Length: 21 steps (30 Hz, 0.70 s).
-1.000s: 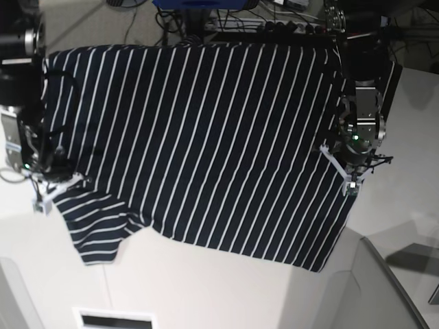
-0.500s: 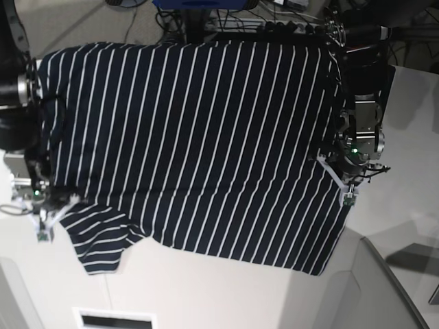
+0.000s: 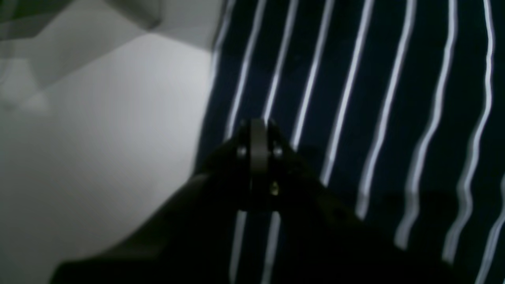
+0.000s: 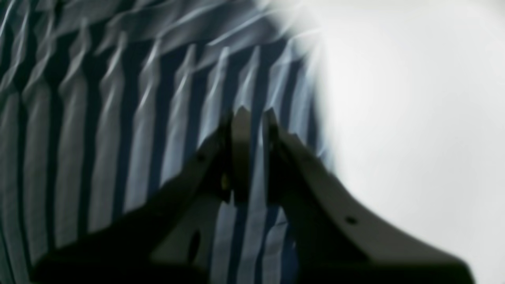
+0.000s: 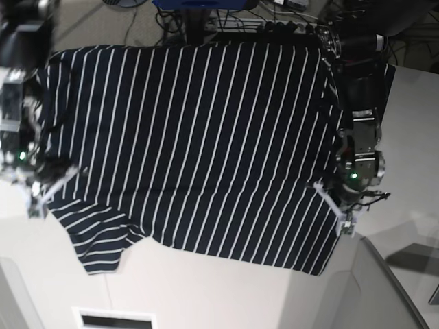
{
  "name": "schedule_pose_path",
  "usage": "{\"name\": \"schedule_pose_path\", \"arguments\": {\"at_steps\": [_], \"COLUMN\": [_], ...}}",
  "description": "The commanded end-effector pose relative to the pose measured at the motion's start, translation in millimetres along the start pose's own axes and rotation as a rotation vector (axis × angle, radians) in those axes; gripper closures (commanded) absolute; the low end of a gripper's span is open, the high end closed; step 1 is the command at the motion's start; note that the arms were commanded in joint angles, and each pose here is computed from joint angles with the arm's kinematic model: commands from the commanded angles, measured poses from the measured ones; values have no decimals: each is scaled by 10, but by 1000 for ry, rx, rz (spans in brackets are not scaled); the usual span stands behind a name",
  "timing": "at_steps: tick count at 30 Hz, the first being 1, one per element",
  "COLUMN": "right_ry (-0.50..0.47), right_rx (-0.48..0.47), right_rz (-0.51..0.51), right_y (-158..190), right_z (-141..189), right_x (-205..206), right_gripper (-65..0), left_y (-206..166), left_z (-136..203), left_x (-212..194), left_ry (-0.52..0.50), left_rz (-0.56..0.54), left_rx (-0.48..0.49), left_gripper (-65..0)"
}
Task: Layout the t-shirt on the table in an organized manner, then fold the t-shirt properly
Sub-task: 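Pull the shirt hem with both grippers to stretch the body flat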
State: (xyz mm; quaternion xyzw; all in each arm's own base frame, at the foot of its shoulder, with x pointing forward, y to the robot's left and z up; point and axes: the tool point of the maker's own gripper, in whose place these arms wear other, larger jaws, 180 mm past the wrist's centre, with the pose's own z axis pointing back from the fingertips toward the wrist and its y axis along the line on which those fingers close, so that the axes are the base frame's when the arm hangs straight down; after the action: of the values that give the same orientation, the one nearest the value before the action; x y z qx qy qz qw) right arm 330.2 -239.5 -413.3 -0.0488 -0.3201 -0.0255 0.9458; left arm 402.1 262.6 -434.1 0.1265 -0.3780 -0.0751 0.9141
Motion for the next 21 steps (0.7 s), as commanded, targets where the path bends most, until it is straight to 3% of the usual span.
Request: {"name": "schedule_pose_path", "arguments": {"at_steps": [1,9,13,21], "right_ry": [-55,108,197,271], "right_rx": [-21,47,66,43], "right_rz": [-7,-54,-82,-92], "right_y": [-64,368,465,300], "right_z": [121,368,221,-146], "right_x": [148,-657,-1035,-1192], "right_gripper": [-56,-56,-56,-54], "left_y": [88,6,61,70], "left_z": [29,333,367,357], "left_x": [202,-525,-706,-650], "left_ry": [-56,10,39,30], "left_rz": [2,-61,-76,-79], "left_rx": [24,30,32,36], "left_gripper": [0,0,0,0]}}
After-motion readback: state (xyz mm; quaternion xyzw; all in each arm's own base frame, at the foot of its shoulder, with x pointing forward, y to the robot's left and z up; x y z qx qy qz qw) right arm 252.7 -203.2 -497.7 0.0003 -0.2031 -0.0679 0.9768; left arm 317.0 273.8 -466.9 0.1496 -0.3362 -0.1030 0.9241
